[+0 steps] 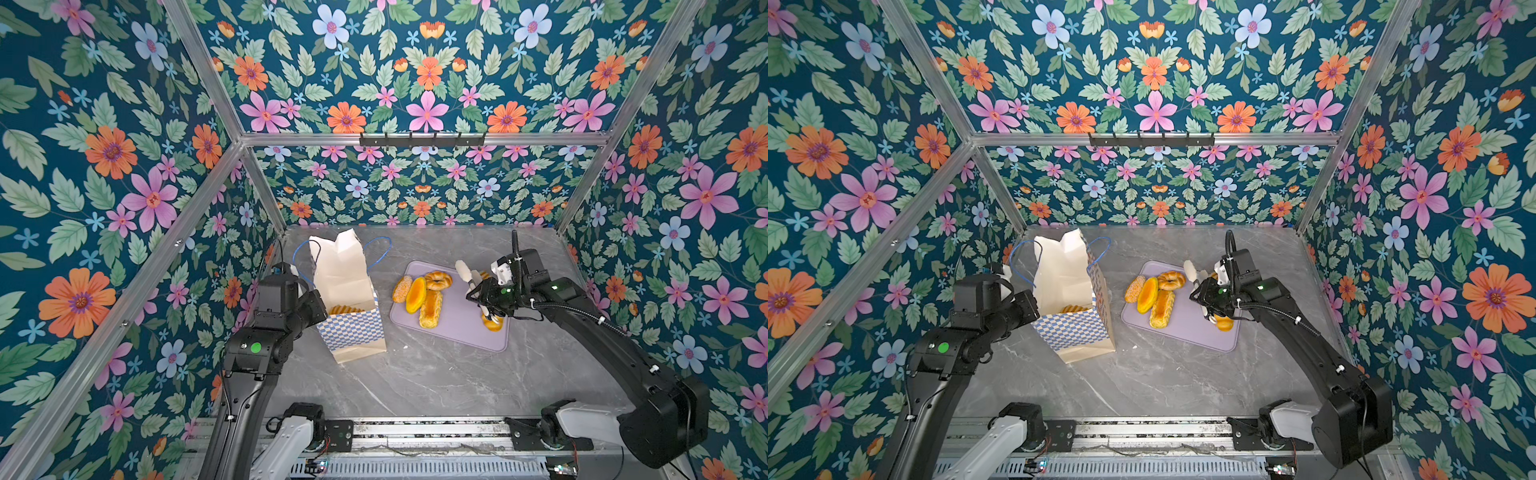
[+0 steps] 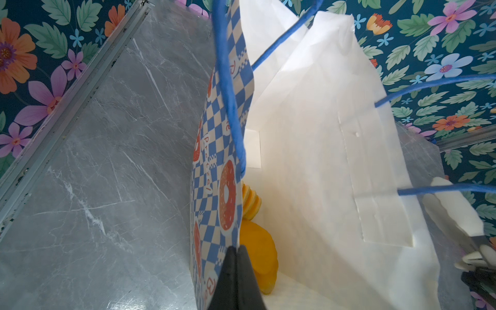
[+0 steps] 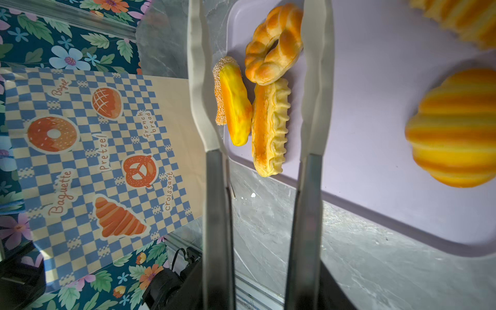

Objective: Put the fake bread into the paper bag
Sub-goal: 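Move the empty tongs back to the tray toward the twisted bread, then close the tongs on the twisted ring bread with the right gripper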

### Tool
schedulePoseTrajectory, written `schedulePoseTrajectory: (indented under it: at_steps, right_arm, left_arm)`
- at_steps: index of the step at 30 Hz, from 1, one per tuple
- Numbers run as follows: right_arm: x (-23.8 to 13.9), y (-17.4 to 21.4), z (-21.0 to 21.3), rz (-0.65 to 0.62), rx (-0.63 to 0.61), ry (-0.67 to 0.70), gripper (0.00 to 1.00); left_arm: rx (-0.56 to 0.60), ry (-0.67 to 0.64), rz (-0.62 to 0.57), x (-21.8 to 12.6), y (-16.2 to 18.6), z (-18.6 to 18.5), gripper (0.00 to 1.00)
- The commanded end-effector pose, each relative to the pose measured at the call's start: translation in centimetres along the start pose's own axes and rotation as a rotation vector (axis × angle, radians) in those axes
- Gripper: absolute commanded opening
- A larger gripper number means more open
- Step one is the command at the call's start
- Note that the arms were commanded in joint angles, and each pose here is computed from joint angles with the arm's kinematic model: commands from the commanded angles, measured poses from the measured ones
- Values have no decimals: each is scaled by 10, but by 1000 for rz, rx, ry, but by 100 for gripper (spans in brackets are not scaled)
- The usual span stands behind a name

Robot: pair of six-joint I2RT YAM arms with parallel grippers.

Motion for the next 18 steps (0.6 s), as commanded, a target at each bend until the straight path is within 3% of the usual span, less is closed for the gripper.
schedulePoseTrajectory:
  at_steps: [1,18]
  right_arm:
    - [10,-8,10,2,12,-76,46]
    - [64,-21,-7,53,116,-72,50]
  left_arm:
    - [0,0,5,1,2,0,3]
    - [-3,2,9,4,4,1,3]
Point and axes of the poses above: each gripper's point midway between its finger pads, its own x axis out along the fingers, its own z axis along the line the jaws close on, y = z × x, the point moved 2 cm from there along -x, back along the fingers, and after that the axes turned 4 degrees about x, right-handed, at the moved point
